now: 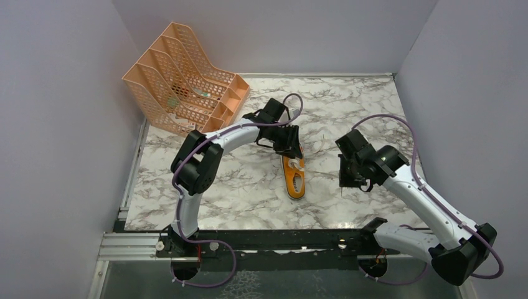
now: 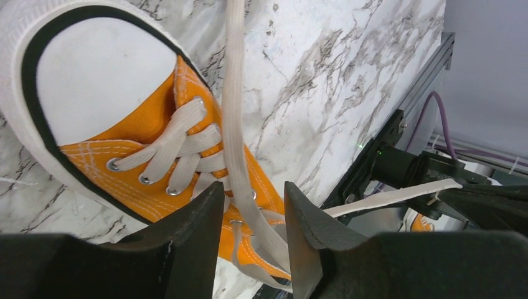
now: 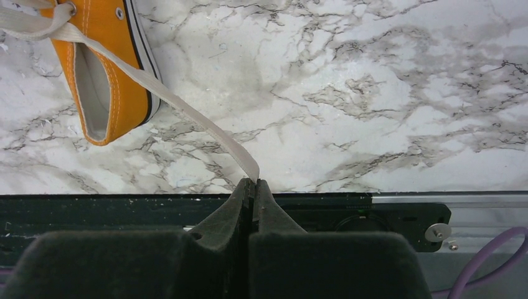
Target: Tie the shoes
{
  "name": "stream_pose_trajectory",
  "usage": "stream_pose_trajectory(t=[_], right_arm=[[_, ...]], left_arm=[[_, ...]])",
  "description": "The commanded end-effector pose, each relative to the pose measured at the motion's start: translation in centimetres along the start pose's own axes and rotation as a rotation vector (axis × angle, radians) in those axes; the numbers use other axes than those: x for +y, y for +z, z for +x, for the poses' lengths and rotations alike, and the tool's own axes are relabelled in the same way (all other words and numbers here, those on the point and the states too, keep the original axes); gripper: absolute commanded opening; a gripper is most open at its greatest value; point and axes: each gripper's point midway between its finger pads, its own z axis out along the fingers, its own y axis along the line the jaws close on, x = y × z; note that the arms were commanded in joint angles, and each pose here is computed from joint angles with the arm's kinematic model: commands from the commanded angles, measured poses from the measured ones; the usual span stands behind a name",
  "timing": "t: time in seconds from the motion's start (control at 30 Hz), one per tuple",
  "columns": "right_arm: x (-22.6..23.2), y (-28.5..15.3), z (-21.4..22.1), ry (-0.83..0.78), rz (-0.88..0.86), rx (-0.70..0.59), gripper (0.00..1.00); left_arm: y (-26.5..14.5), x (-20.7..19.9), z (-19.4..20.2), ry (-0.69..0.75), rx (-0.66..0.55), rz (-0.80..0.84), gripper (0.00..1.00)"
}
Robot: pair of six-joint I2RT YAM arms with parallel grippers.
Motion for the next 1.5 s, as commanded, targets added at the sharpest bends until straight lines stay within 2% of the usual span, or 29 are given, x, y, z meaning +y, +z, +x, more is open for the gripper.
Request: stream_pose_trajectory(t=[0.0, 0.2, 0.3, 0.4, 0.5, 0.63, 0.7, 0.8, 0.97, 1.07, 1.13, 1.23, 1.33, 1.4, 1.47], right_arm=[[-1.0, -0.3, 0.2, 0.008, 0.032, -0.017, 0.01], [-1.1, -0.6, -0.2, 0.009, 0.035, -0.033, 0.01], [-1.1, -0.7, -0.5, 0.011, 0.035, -0.042, 0.01], [-1.1, -0.8, -0.6, 0.010, 0.041, -0.047, 0.01], [-1.4, -1.2, -1.0, 0.021, 0.054, -0.061, 0.01], [-1.7, -1.9, -1.1, 0.073, 0.077, -0.067, 0.01], [-1.8, -2.0, -1.3, 0.103, 0.083, -0.078, 0.01], [-3.2, -1.9, -1.2, 0.246, 0.188, -0.097, 0.01], [-2.6, -1.8, -3.3, 0.189, 0.206, -0.128, 0.01], [1.1, -1.7, -3.6, 0.026, -0.004, -0.088, 0.01], [4.1, -2.4, -2.9, -0.103, -0.202, -0.052, 0.01], [8.4, -4.5, -1.2, -0.238, -0.520, -0.013, 0.01], [12.9, -7.6, 1.4, -0.334, -0.891, 0.084, 0.01], [14.9, -8.4, 2.6, -0.321, -1.074, 0.164, 0.01], [16.8, -9.7, 2.7, -0.322, -1.245, 0.197, 0.01]], left_arm=[[0.9, -2.1, 0.2, 0.030, 0.027, 0.062, 0.39], [0.9, -1.4, 0.7, 0.036, 0.020, 0.016, 0.27], [1.0, -0.9, 0.8, 0.034, 0.022, 0.000, 0.24], [0.9, -0.5, 0.3, 0.040, 0.002, -0.032, 0.07], [-0.8, -1.0, -1.0, 0.075, -0.053, -0.093, 0.00], [-4.5, -1.3, -2.3, 0.107, -0.181, -0.198, 0.00], [-5.7, -1.0, -1.9, 0.086, -0.211, -0.231, 0.00], [-6.7, -0.6, -0.4, 0.020, -0.221, -0.244, 0.00], [-8.5, -0.6, 0.6, -0.007, -0.280, -0.257, 0.00], [-8.4, -1.7, 1.0, 0.044, -0.250, -0.184, 0.00], [-8.0, -2.9, 1.5, 0.075, -0.203, -0.113, 0.01], [-8.4, -4.8, 1.9, 0.145, -0.199, -0.011, 0.24], [-10.8, -5.4, 1.8, 0.201, -0.294, 0.021, 0.45], [-12.2, -4.0, 2.1, 0.152, -0.329, 0.032, 0.50], [-12.8, -2.5, 3.1, 0.093, -0.315, 0.049, 0.52]])
